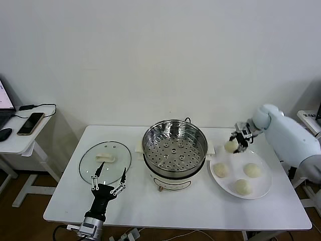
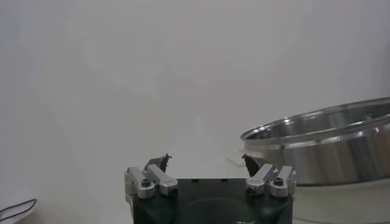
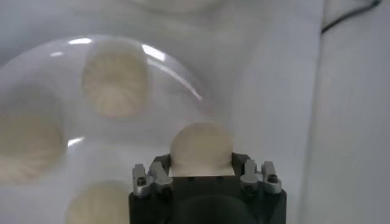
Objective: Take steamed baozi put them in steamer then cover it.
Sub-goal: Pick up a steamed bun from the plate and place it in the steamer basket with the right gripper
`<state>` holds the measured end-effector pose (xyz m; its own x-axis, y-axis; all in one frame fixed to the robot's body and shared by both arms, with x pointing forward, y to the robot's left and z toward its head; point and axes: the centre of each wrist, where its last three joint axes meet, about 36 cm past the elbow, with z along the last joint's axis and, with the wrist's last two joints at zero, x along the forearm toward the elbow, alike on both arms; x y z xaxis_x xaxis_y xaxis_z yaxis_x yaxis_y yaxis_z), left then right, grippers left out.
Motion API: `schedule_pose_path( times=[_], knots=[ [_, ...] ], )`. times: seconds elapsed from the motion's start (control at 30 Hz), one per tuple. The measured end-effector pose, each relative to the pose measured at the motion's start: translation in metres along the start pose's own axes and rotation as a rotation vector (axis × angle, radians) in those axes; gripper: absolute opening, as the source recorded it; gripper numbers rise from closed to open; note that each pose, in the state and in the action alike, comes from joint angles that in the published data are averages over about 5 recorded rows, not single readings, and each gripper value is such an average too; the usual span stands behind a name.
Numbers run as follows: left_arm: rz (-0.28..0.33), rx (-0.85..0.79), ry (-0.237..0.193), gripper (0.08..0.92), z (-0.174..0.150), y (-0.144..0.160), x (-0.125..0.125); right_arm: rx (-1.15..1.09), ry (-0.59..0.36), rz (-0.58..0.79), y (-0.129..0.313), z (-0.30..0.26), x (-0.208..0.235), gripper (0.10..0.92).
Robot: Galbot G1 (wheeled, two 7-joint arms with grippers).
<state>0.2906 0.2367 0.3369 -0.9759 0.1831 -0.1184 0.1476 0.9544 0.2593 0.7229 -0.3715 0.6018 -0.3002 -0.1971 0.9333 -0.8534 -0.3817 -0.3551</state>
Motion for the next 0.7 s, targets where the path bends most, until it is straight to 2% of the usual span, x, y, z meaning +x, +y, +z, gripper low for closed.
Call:
schedule_pose_path(
  times=[0.2, 0.33, 0.5, 0.7],
  knots=[
    [-0.001, -0.001, -0.005, 0.823, -0.001, 0.001, 0.000, 0.280, -0.042, 0.045, -0.048, -0.063, 0.052, 0.670],
    [-0.003, 0.002, -0.009, 0.823, -0.003, 0.000, 0.001, 0.460, -0.055, 0.033, -0.068, -0.111, 0.070, 0.671],
    [-0.005, 0.003, -0.011, 0.823, -0.004, 0.000, 0.002, 0.649, -0.061, -0.008, -0.078, -0.161, 0.072, 0.685],
    [-0.012, 0.007, -0.016, 0.823, -0.006, 0.002, 0.002, 0.819, -0.047, -0.059, -0.081, -0.199, 0.055, 0.687]
  ],
)
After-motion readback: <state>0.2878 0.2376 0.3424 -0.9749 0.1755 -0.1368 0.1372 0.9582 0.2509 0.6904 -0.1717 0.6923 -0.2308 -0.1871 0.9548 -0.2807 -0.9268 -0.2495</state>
